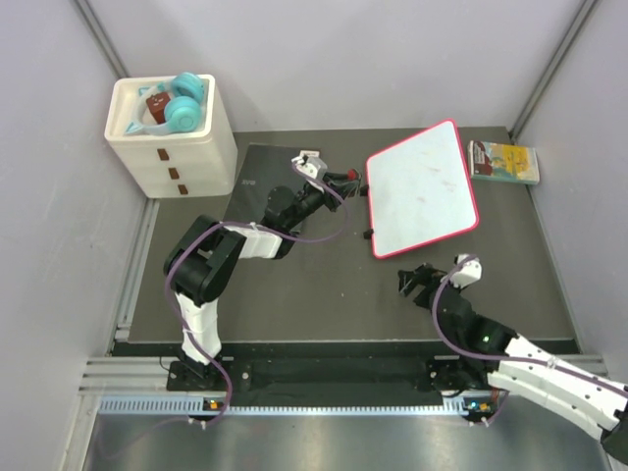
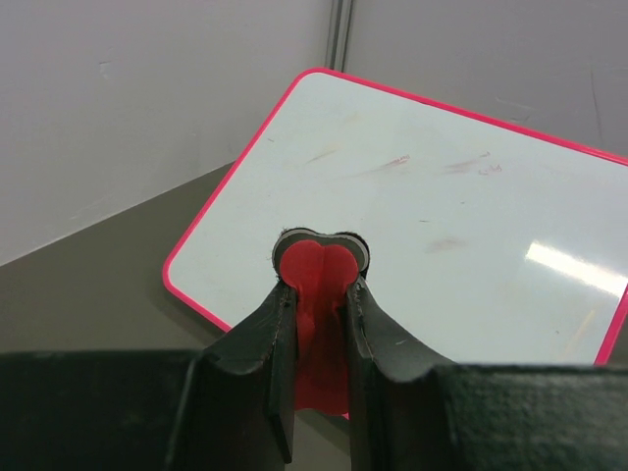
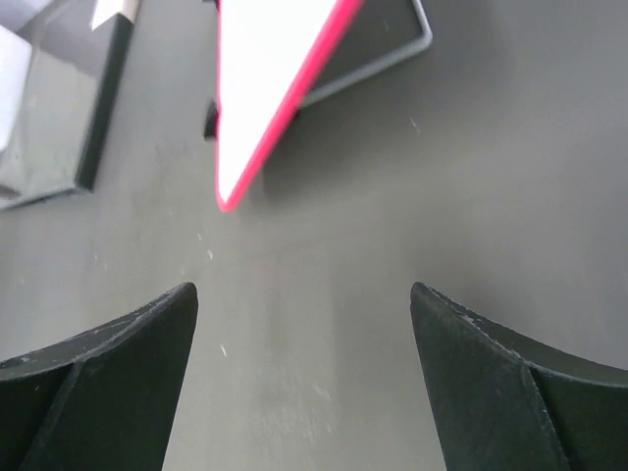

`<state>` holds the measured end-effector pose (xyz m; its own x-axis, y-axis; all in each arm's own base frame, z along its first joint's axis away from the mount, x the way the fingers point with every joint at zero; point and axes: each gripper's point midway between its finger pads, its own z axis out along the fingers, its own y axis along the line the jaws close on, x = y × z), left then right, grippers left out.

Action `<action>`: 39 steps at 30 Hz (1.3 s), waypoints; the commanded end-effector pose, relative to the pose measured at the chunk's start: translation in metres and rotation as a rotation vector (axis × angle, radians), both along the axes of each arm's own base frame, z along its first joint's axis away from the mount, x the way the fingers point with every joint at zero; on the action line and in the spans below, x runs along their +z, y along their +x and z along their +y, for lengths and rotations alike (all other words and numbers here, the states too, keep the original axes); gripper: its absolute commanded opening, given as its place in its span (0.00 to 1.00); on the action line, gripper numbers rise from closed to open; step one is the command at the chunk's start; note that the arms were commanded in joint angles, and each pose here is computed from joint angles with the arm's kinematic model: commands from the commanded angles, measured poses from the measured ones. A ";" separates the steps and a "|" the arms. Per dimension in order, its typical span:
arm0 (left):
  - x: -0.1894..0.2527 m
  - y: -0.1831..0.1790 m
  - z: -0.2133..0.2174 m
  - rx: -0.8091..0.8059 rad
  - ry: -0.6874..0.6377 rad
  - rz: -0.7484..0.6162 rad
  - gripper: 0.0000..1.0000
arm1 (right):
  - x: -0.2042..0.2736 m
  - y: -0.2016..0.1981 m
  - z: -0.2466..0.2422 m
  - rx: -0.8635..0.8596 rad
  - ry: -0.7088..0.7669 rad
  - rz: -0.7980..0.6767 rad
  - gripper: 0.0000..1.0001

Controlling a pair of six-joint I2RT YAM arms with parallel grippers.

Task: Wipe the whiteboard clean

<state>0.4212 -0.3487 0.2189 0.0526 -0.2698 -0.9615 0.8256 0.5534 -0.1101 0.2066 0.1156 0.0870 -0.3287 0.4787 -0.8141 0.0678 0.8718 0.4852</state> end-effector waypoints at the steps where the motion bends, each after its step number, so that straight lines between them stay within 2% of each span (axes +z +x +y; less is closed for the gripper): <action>1: 0.008 -0.008 -0.003 -0.036 -0.027 -0.040 0.00 | 0.041 0.023 0.038 0.147 0.071 -0.097 0.88; 3: 0.005 -0.009 -0.004 -0.046 -0.025 -0.036 0.00 | 0.044 0.028 0.050 0.194 0.029 -0.101 0.89; 6: 0.002 -0.010 -0.006 -0.058 -0.024 -0.028 0.00 | 0.058 0.036 0.066 0.230 0.055 -0.134 0.89; 10: -0.001 -0.013 -0.008 -0.077 -0.023 -0.028 0.00 | 0.049 0.044 0.072 0.230 0.069 -0.112 0.89; 12: -0.002 -0.016 -0.010 -0.092 -0.028 -0.029 0.00 | 0.052 0.047 0.072 0.220 0.080 -0.140 0.89; 20: -0.002 -0.022 -0.012 -0.122 -0.041 -0.037 0.00 | 0.039 0.070 0.062 0.121 0.075 -0.100 0.87; 26: -0.002 -0.025 -0.012 -0.138 -0.040 -0.041 0.00 | 0.038 0.087 0.057 0.065 0.101 -0.119 0.82; 39: -0.012 -0.028 -0.012 -0.144 -0.026 -0.026 0.00 | 0.018 0.110 0.058 0.029 0.098 -0.100 0.76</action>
<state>0.4010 -0.3591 0.1886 -0.0271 -0.2549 -0.9666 0.8788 0.4549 -0.1445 0.2960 0.1722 0.0817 -0.3378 0.4785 -0.8105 -0.0058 0.8601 0.5101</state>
